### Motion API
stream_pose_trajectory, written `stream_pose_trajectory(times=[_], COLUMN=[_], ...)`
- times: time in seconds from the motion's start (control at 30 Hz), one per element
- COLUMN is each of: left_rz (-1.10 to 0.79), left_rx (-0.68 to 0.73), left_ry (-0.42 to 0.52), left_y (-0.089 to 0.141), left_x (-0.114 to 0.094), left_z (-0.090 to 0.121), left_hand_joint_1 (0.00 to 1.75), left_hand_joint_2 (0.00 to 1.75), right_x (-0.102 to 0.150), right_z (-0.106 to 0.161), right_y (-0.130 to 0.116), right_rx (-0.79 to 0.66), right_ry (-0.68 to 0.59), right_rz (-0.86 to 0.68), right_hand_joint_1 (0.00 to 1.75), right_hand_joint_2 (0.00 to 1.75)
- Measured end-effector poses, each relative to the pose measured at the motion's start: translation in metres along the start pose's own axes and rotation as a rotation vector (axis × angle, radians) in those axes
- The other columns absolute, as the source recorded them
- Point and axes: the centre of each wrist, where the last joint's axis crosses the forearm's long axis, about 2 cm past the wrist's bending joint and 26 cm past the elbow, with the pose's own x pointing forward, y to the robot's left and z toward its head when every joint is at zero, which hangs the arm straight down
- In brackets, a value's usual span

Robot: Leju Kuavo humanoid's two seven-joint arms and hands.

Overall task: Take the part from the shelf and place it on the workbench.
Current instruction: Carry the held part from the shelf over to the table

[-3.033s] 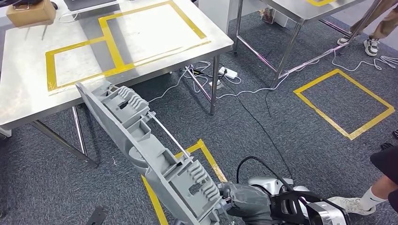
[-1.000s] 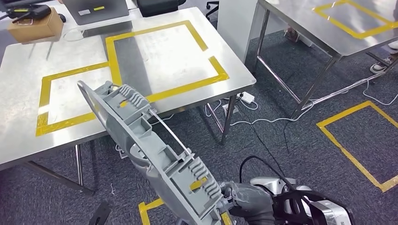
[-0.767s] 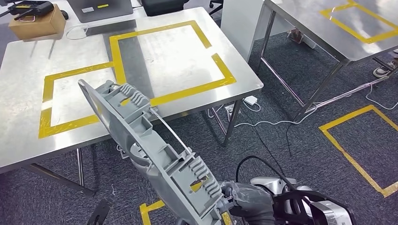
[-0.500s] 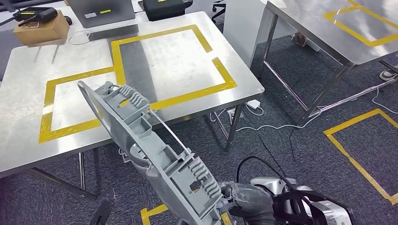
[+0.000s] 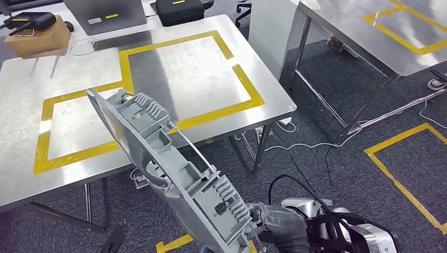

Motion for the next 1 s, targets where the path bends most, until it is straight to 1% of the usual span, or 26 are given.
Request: stream_pose_trajectory(times=[0.47,1.0], left_rz=[0.0,0.006], left_rx=[-0.006,-0.007], left_ry=[0.004,0.006], left_y=[-0.0019,0.002], left_x=[-0.0014,-0.0019], left_z=[0.0007,-0.0005], left_hand_joint_1=[0.0,0.0], left_hand_joint_2=[1.75,1.75], right_x=[-0.0002,-0.0012], right_z=[0.0018,0.0013], right_y=[0.0012,0.0002], right_rx=[-0.005,-0.008], right_ry=[0.002,0.0], right_rz=[-0.004,-0.009], right_hand_joint_1=[1.75,1.75], right_hand_joint_2=[1.75,1.75])
